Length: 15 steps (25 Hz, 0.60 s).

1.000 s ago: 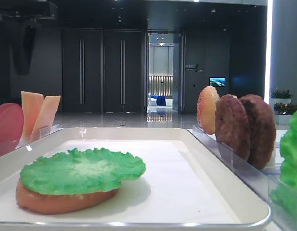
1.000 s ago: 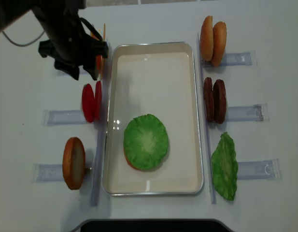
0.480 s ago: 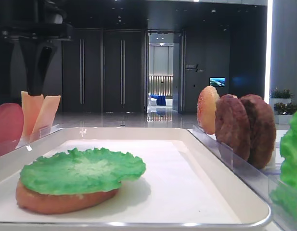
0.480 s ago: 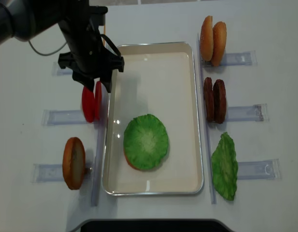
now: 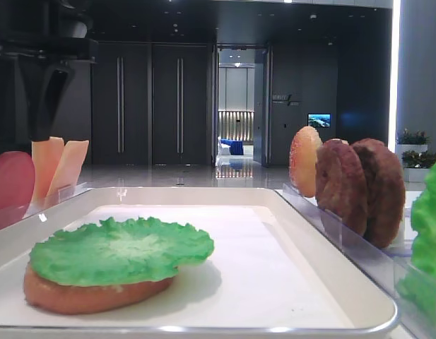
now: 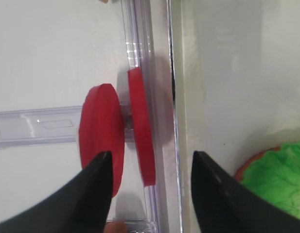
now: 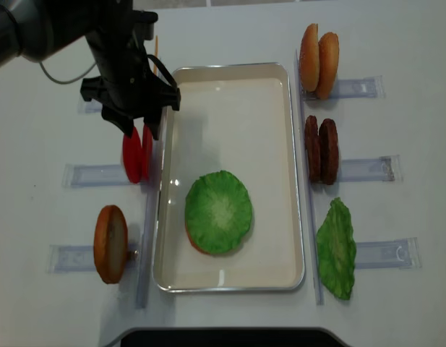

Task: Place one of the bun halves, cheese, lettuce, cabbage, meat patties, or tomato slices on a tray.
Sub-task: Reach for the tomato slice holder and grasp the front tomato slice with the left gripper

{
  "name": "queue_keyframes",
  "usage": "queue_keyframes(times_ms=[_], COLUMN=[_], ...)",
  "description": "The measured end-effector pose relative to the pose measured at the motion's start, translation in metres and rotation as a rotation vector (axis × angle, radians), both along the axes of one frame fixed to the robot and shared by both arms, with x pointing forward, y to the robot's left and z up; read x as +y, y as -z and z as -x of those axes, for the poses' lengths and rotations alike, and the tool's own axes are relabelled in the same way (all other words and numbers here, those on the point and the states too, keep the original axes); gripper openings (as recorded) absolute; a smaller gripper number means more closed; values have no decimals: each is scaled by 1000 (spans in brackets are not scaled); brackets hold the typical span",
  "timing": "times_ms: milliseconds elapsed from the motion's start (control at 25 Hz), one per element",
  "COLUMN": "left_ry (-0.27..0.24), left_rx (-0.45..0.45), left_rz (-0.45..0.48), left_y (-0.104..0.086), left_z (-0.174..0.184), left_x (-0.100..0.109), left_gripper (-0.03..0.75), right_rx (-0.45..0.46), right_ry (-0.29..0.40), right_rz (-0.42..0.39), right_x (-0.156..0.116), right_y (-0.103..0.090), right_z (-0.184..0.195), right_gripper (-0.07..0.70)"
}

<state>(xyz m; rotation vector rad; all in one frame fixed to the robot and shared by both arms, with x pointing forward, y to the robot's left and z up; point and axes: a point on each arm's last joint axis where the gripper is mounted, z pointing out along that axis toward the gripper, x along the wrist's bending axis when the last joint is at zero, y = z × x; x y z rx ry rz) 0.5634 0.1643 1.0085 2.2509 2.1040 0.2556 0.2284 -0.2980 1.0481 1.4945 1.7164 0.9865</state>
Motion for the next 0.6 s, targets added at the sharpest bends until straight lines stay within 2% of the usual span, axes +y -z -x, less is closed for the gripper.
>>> queue_keyframes(times_ms=[600], left_ry=[3], left_rx=[-24], left_rz=[17], left_y=[0], left_z=[-2], left_x=[-2], left_gripper=[401], right_rx=[0], right_ry=[0], right_rz=[0], right_x=[0], right_y=[0], right_z=[0], right_gripper=[360])
